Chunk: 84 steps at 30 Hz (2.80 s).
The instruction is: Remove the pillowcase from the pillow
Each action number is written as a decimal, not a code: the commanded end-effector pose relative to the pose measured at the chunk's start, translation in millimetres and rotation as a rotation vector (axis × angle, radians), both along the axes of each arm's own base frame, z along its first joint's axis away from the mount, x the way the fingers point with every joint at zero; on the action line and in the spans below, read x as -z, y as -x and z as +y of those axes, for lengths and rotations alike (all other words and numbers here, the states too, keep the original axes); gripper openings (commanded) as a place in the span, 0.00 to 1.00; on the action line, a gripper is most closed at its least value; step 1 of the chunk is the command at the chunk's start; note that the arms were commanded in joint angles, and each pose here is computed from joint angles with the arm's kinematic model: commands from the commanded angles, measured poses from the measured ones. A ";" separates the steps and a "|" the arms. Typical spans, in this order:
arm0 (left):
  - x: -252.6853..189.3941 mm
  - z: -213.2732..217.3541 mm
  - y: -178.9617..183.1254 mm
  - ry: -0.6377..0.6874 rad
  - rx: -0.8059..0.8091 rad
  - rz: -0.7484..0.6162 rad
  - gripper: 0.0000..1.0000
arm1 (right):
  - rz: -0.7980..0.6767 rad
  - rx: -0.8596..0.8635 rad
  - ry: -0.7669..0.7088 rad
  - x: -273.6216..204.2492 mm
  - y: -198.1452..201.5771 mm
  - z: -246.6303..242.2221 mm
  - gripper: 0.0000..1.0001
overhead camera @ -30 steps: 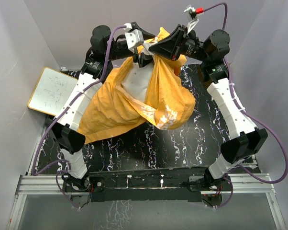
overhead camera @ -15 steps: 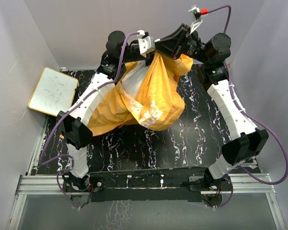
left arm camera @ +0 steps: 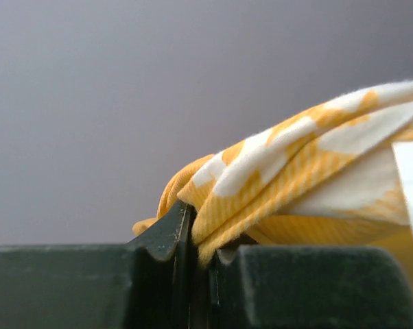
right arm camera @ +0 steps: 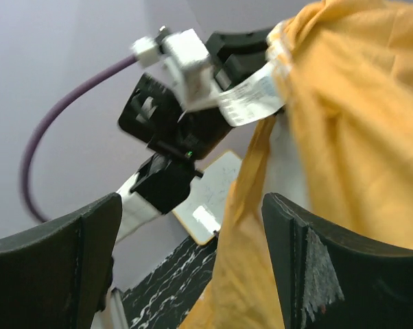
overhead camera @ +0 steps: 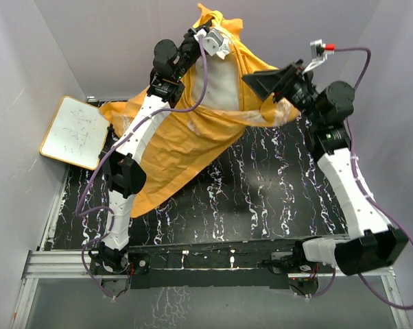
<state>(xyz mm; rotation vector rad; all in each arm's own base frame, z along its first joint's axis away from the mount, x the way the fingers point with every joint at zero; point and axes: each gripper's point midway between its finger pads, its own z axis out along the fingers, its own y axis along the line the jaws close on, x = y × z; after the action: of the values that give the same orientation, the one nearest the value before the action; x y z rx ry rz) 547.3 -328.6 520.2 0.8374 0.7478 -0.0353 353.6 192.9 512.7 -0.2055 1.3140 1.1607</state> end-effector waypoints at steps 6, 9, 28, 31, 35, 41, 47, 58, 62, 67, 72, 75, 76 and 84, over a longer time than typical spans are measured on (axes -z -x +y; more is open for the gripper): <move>-115.1 77.8 36.6 0.134 -0.321 -0.419 0.00 | 0.091 -0.035 0.048 65.5 35.2 60.2 0.84; -132.0 76.0 54.5 0.118 -0.332 -0.520 0.00 | 0.253 -0.015 0.081 134.5 7.6 72.2 0.91; -226.4 12.1 234.5 0.201 -0.020 -0.679 0.00 | -0.056 0.441 0.009 121.0 -91.2 55.8 0.98; -234.2 17.0 251.3 0.218 0.007 -0.682 0.00 | -0.219 0.540 0.004 56.7 -88.4 38.9 0.98; -234.5 37.2 248.3 0.253 -0.045 -0.593 0.00 | -0.314 0.580 0.045 26.2 -75.5 28.4 0.98; -156.0 85.6 190.1 0.219 -0.249 -0.211 0.00 | -0.195 0.539 0.133 94.9 -59.2 23.1 0.98; -4.6 113.7 163.5 0.011 -0.349 0.118 0.00 | -0.067 0.497 0.214 171.7 -37.7 16.0 0.98; 12.9 127.2 153.4 -0.002 -0.393 0.205 0.00 | -0.001 0.564 0.212 137.0 22.9 -32.0 0.98; 10.6 111.5 151.9 -0.020 -0.343 0.232 0.00 | -0.082 0.658 0.153 97.3 46.8 -60.7 0.98; 6.2 93.4 162.1 -0.030 -0.291 0.245 0.00 | -0.216 0.644 0.257 54.7 38.5 -44.9 0.98; 1.6 90.9 167.6 -0.038 -0.291 0.235 0.00 | -0.329 0.583 0.371 34.1 17.4 -11.7 0.98; -0.6 93.1 170.0 -0.067 -0.302 0.184 0.10 | -0.377 0.504 0.367 22.2 12.7 10.0 0.98; 0.8 91.7 171.2 -0.090 -0.298 0.159 0.18 | -0.400 0.466 0.348 15.3 15.3 17.6 0.94; 13.1 65.4 189.6 -0.268 -0.169 -0.010 0.49 | -0.397 0.299 0.287 -1.4 7.6 57.3 0.42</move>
<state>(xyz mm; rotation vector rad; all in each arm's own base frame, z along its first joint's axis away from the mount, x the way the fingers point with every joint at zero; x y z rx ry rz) 385.5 -242.7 485.4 0.9240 1.0135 0.2680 363.5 221.9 486.6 -0.3261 1.1897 0.4865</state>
